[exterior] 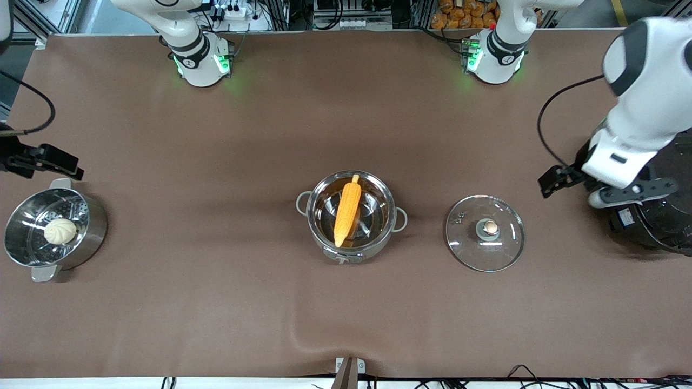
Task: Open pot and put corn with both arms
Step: 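Set the lid on the table with the left gripper while the right gripper withdraws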
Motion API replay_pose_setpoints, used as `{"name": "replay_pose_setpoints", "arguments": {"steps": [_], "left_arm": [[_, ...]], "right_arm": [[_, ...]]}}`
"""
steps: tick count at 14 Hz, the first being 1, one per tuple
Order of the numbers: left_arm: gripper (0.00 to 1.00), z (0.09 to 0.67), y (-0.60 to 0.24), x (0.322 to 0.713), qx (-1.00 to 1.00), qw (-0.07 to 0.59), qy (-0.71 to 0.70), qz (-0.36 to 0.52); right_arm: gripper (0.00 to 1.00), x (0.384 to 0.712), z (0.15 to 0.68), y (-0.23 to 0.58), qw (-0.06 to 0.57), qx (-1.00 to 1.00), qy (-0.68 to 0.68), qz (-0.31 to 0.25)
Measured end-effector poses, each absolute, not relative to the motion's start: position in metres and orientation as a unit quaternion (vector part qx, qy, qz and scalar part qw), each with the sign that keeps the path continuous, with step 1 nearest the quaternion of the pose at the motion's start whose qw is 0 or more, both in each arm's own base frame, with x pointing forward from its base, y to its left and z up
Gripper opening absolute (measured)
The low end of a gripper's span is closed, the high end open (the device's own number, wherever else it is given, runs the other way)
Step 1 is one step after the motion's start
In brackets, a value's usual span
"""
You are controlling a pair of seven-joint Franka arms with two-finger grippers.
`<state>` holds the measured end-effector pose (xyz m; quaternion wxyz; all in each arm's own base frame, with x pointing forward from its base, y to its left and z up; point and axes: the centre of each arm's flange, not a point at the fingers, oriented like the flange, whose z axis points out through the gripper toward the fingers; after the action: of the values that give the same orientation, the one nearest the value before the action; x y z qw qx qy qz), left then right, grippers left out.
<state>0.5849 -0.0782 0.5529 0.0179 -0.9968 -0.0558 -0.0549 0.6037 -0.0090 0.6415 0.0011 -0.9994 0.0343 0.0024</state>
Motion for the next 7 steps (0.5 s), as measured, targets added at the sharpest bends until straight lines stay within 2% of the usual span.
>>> {"name": "replay_pose_setpoints", "arguments": {"steps": [7], "left_arm": [[1.00,0.650,-0.094,0.542,-1.000,0.017,0.018,-0.004]], "right_arm": [[1.00,0.575,0.634,-0.041,0.004,-0.998,0.057,-0.009]]}}
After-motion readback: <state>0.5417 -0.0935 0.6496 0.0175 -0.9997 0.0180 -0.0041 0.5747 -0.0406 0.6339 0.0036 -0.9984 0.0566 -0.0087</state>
